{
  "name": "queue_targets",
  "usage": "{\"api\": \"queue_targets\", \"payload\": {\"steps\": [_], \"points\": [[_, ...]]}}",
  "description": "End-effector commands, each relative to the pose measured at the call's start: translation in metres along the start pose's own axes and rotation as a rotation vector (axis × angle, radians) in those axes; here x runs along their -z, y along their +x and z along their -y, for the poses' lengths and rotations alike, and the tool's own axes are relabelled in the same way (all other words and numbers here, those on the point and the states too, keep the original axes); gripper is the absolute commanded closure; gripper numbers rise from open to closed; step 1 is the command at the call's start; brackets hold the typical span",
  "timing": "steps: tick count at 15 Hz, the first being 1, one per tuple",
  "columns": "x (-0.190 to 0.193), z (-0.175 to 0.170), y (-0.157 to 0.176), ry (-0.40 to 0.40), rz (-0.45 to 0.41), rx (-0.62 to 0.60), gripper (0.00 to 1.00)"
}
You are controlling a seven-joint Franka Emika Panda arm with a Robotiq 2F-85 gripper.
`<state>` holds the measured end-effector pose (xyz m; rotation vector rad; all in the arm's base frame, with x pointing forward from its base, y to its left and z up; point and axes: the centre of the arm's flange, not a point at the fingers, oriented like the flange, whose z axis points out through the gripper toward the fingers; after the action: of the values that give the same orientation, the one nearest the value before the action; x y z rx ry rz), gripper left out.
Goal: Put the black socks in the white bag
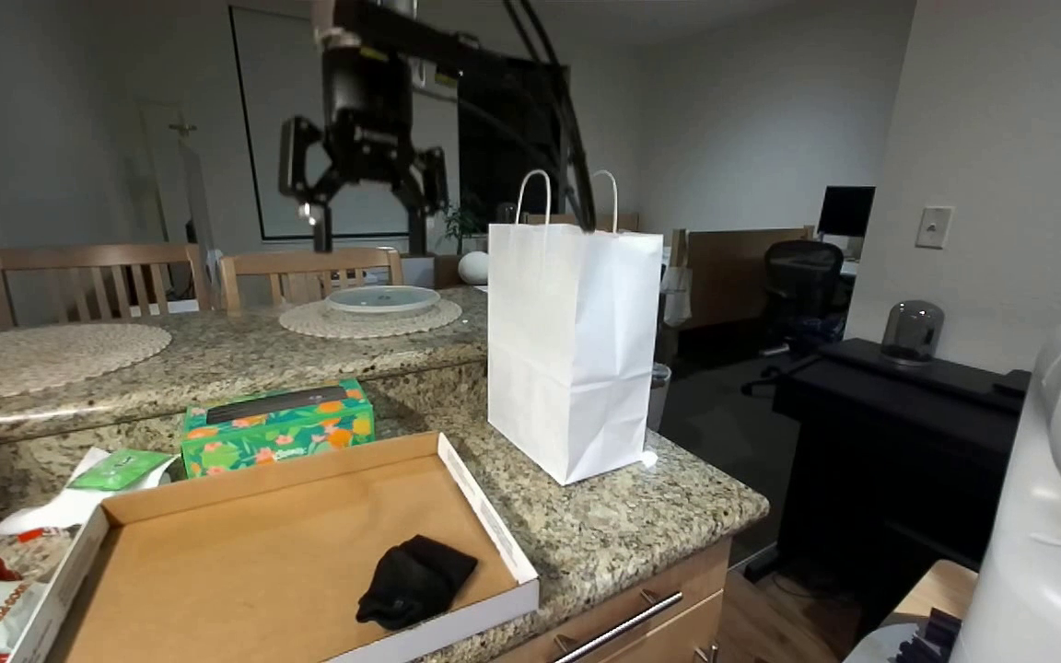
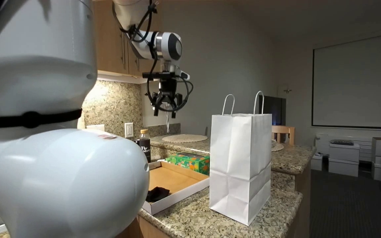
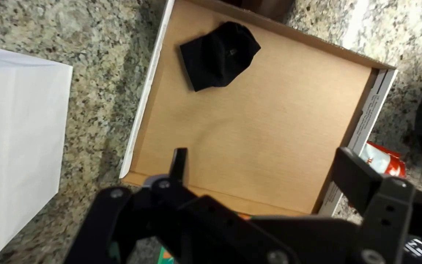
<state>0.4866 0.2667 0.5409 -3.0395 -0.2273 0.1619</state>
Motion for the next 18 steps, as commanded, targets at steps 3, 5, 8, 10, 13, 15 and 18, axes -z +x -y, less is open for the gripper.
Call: {"api": "queue_targets", "payload": {"steps": [3, 5, 8, 10, 13, 15, 18], "points": [[-0.158, 0.016, 0.051, 0.084, 0.147, -0.084, 0.0], [-0.211, 0.021, 0.058, 0.097, 0.216, -0.118, 0.0], [-0.263, 0.021, 0.06, 0.084, 0.235, -0.224, 0.0], [-0.277, 0.014, 0.059, 0.069, 0.217, -0.299, 0.0], [-0.271, 0.001, 0.058, 0.058, 0.177, -0.397, 0.0], [-0.274, -0.001, 0.053, 0.032, 0.203, -0.434, 0.0], [-0.288, -0.002, 0.038, 0.008, 0.254, -0.482, 0.0]]}}
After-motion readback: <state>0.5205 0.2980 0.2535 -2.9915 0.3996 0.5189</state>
